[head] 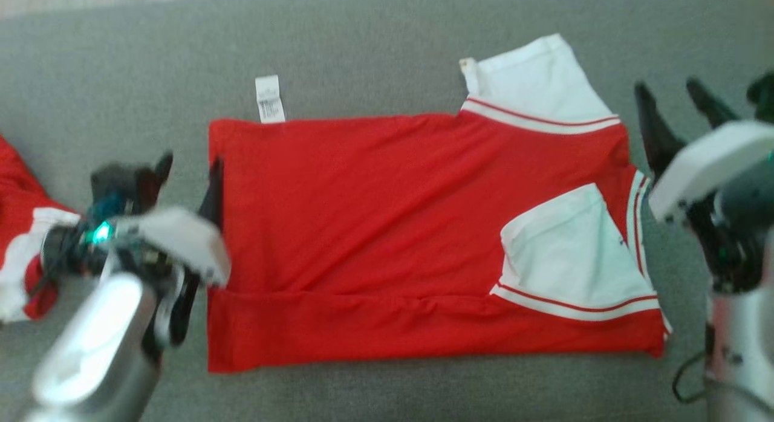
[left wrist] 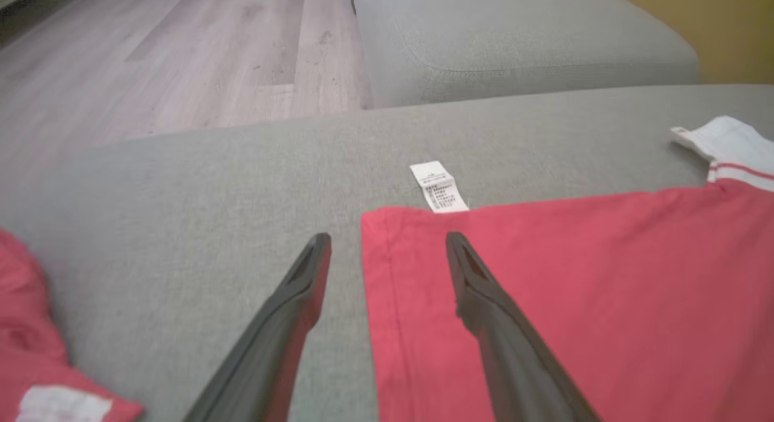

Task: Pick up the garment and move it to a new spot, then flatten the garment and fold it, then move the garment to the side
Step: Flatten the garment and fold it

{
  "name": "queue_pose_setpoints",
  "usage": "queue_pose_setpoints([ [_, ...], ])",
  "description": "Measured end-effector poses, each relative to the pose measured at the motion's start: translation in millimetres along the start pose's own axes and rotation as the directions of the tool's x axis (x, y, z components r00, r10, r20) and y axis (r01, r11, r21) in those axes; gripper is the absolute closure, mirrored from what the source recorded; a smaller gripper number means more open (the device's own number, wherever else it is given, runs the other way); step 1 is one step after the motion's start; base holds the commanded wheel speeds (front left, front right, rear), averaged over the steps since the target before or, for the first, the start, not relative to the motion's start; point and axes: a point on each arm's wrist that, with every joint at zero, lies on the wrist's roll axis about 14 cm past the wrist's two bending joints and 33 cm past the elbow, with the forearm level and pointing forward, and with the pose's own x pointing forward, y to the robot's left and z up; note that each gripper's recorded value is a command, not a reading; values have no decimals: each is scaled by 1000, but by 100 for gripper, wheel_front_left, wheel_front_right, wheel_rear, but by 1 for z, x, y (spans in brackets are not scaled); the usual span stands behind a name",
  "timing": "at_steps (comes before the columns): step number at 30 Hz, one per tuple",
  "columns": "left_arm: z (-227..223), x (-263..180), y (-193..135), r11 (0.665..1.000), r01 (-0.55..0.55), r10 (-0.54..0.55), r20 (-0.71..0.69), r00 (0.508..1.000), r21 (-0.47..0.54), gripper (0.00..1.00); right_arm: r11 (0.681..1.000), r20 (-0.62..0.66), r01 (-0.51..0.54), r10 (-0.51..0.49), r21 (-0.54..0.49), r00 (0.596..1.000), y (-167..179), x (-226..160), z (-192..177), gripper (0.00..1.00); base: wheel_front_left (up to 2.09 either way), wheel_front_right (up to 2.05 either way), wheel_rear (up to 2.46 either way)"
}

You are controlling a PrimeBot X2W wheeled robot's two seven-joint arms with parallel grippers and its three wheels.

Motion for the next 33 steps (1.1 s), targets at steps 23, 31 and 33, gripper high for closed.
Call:
queue_pose_setpoints([
  [23,-37,98,6,993,-86,82,-58,995,-81,0,999,-121,-14,19,35,992,-6,62,-58,0,0,0,0],
  [31,-39,108,-4,991,-33,21,-89,996,-129,100,999,-138,-23,30,48,990,-4,67,-65,0,0,0,0],
  [33,-41,109,-7,989,-26,12,-96,995,-143,100,998,-145,-26,33,49,989,-4,70,-66,0,0,0,0],
])
